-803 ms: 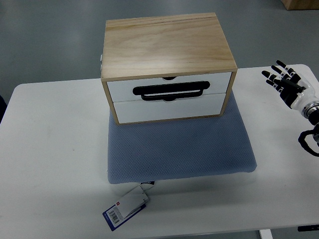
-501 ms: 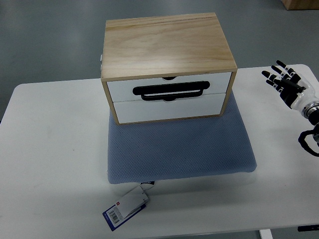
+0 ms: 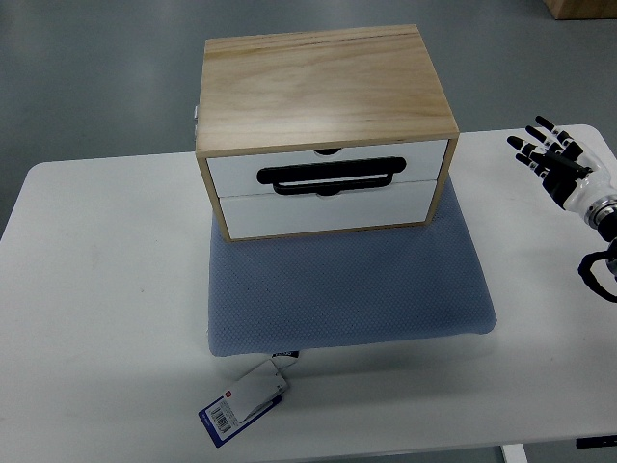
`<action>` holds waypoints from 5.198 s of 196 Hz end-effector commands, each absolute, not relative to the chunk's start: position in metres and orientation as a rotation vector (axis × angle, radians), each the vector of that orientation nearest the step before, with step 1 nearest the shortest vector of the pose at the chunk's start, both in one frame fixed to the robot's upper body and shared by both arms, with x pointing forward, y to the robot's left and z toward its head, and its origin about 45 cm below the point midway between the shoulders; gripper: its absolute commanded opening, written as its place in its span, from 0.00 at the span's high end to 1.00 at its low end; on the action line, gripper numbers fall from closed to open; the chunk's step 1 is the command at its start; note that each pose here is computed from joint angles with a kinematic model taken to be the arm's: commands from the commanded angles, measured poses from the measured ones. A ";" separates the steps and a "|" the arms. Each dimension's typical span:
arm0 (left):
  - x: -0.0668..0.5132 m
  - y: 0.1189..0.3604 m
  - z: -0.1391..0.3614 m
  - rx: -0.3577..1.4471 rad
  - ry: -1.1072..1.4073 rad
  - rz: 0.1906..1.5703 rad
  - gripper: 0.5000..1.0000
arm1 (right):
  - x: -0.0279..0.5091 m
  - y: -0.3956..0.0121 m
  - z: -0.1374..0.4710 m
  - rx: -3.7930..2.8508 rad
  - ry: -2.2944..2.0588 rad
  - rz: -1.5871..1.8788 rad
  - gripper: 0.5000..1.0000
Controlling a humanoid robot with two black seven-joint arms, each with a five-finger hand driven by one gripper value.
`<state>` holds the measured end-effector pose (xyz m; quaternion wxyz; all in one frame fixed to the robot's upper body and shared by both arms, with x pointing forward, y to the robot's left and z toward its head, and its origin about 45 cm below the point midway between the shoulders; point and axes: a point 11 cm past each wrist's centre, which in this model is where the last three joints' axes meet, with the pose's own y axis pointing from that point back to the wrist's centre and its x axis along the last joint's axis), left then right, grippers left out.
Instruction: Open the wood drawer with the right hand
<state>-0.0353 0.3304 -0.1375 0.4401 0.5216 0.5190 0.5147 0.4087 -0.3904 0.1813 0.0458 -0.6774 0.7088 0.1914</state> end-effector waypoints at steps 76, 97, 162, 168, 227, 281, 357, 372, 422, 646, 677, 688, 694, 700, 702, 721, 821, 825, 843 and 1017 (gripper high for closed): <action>-0.035 0.330 -0.138 1.296 1.289 1.277 0.00 | 0.412 -0.395 0.191 -2.092 2.142 0.548 0.14; -0.035 0.330 -0.138 1.295 1.288 1.278 0.00 | 0.413 -0.404 0.199 -2.093 2.162 0.518 0.14; -0.035 0.330 -0.138 1.295 1.290 1.279 0.00 | 0.413 -0.411 0.204 -2.090 2.176 0.494 0.14; -0.035 0.330 -0.138 1.295 1.290 1.279 0.00 | 0.413 -0.411 0.204 -2.090 2.176 0.494 0.14; -0.035 0.330 -0.138 1.295 1.288 1.278 0.00 | 0.413 -0.417 0.208 -2.080 2.186 0.479 0.14; -0.035 0.330 -0.138 1.295 1.288 1.278 0.00 | 0.413 -0.425 0.215 -2.077 2.207 0.448 0.14; -0.035 0.330 -0.138 1.295 1.288 1.278 0.00 | 0.436 -0.467 0.326 -2.042 2.183 0.156 0.14; -0.035 0.330 -0.138 1.296 1.289 1.277 0.00 | 0.438 -0.469 0.350 -2.082 2.133 0.090 0.14; -0.035 0.330 -0.138 1.296 1.289 1.277 0.00 | 0.442 -0.451 0.408 -2.288 1.988 -0.118 0.14; -0.035 0.330 -0.138 1.295 1.290 1.276 0.00 | 0.399 -0.153 0.439 -3.586 0.546 -1.147 0.14; -0.035 0.330 -0.138 1.295 1.288 1.278 0.00 | 0.397 -0.136 0.419 -3.646 0.454 -1.165 0.14; -0.034 0.330 -0.138 1.294 1.286 1.279 0.00 | 0.396 -0.134 0.416 -3.653 0.441 -1.164 0.14; -0.035 0.330 -0.138 1.296 1.289 1.277 0.00 | 0.396 -0.131 0.411 -3.679 0.442 -1.164 0.14; -0.035 0.330 -0.138 1.296 1.289 1.277 0.00 | 0.396 -0.130 0.408 -3.694 0.439 -1.164 0.14; -0.035 0.330 -0.138 1.296 1.289 1.277 0.00 | 0.396 -0.130 0.407 -3.698 0.435 -1.165 0.14; -0.035 0.330 -0.138 1.296 1.289 1.277 0.00 | 0.393 -0.121 0.397 -3.720 0.379 -1.164 0.14; -0.035 0.330 -0.138 1.295 1.288 1.278 0.00 | 0.402 -0.128 0.358 -3.822 0.626 -1.091 0.14; -0.035 0.330 -0.138 1.295 1.288 1.278 0.00 | 0.402 -0.129 0.357 -3.824 0.631 -1.090 0.14; -0.035 0.330 -0.138 1.296 1.289 1.277 0.00 | 0.402 -0.128 0.351 -3.845 0.648 -1.070 0.14; -0.035 0.330 -0.138 1.295 1.288 1.278 0.00 | 0.402 -0.129 0.333 -3.933 0.730 -1.001 0.15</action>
